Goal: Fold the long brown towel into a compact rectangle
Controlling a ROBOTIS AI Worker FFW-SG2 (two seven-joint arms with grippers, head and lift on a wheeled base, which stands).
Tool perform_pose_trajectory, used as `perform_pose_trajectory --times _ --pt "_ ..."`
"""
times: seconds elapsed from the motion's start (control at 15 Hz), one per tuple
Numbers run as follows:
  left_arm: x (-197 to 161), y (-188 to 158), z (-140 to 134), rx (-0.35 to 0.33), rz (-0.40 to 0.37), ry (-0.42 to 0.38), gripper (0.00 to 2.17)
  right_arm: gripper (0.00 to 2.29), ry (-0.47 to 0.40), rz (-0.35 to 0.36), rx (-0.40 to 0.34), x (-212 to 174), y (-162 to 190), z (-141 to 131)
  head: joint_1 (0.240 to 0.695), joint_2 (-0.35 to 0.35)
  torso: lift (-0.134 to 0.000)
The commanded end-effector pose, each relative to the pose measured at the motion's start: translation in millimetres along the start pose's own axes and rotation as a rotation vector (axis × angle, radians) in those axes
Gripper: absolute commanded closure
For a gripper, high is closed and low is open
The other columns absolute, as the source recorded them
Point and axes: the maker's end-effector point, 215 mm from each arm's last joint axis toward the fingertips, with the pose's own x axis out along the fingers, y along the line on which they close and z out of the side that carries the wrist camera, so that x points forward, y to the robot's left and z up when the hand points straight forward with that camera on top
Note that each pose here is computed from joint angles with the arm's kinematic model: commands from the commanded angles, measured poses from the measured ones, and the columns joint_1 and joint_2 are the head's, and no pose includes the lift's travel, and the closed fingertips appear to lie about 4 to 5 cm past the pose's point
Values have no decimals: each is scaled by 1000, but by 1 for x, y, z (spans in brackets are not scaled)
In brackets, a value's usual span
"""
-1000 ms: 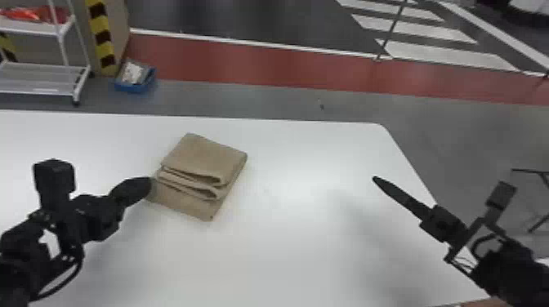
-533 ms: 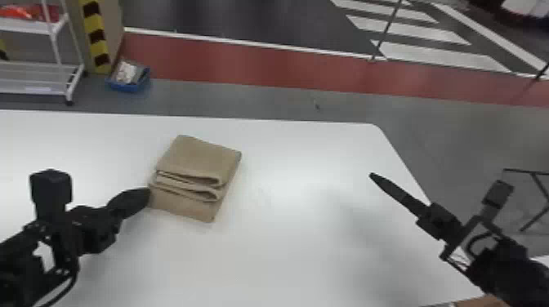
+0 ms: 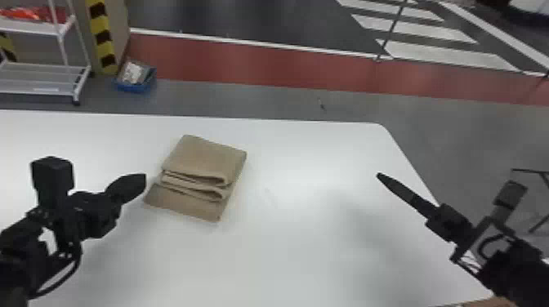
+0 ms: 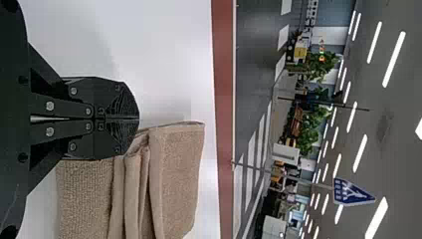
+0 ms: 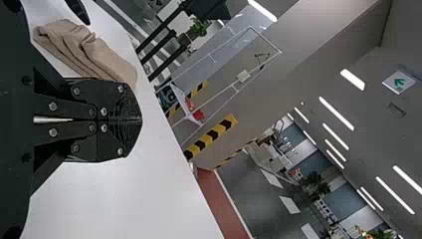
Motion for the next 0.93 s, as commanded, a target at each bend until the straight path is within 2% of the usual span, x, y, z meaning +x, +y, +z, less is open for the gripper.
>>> perform_pose_trajectory --times 0.0,0.4,0.53,0.8,0.87 --pt "-3 0 -9 1 -4 17 1325 2010 -8 5 -2 -3 3 5 695 -253 -123" --pt "-16 -27 -44 -42 -50 70 1325 2010 -13 13 -1 -4 7 9 695 -264 -123" --pt "-22 -49 -40 -55 -84 52 1325 2010 -12 11 -4 -5 6 10 695 -274 -123" --pt "-30 -97 -38 -86 -162 56 1325 2010 -13 11 -4 -4 4 13 695 -319 -123" --pt "-32 -101 -41 -90 -167 67 1325 2010 -12 12 -3 -4 4 12 695 -340 -123"
